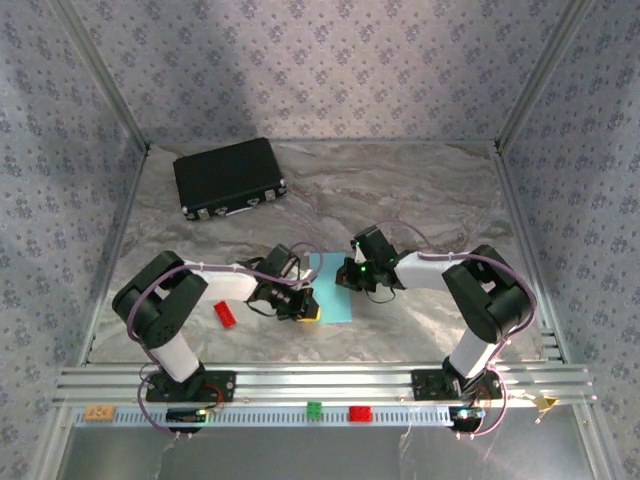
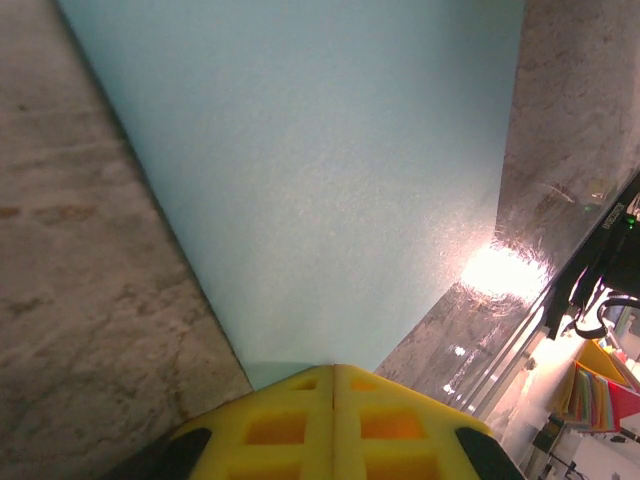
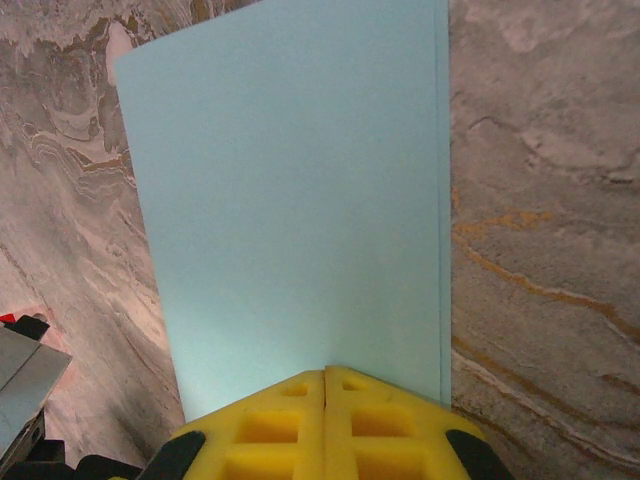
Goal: Fold a paper plane with a square sheet of paper (pick it up from the middle)
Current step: First fold the square sheet of paper in half at the center of the table.
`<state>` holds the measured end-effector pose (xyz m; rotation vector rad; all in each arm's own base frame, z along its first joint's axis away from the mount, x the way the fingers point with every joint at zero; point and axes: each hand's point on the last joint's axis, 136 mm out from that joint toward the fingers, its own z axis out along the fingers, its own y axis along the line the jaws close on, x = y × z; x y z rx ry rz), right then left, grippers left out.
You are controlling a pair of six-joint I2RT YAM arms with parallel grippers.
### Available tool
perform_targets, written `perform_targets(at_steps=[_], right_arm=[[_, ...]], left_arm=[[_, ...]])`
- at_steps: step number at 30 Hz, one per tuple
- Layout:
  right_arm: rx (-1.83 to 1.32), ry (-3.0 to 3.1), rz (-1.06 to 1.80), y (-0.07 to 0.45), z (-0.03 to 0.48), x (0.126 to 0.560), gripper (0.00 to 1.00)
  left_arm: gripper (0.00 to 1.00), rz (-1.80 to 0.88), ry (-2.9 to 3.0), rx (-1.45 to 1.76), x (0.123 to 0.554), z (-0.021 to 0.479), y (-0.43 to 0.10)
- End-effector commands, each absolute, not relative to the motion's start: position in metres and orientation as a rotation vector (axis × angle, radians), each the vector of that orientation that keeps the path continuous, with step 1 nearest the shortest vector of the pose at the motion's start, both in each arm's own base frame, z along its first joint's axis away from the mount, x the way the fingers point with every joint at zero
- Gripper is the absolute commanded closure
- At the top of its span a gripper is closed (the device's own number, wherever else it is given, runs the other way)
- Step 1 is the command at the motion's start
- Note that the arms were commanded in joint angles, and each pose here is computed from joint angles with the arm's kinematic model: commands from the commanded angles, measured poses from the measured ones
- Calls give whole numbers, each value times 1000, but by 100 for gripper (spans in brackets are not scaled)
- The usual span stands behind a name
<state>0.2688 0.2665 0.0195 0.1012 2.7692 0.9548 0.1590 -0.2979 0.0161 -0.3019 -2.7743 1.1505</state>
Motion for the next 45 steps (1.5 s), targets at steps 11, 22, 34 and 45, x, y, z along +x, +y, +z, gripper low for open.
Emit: perform_targets(at_steps=[11,22,34,45], right_arm=[[188,2920,761,235,-17,247,100],[109,2853,852,251,7,258,100],[134,2607,877,240,94,274,82],[292,2649,927,225,74,218,75]], left_arm=[[100,1010,-2813,-381,133,11,-273],[100,1112,-2989,-499,156,68,-285],[100,1342,-3004,-243,245,102,-298],[100,1384,-2899,-165,300,72,-324]])
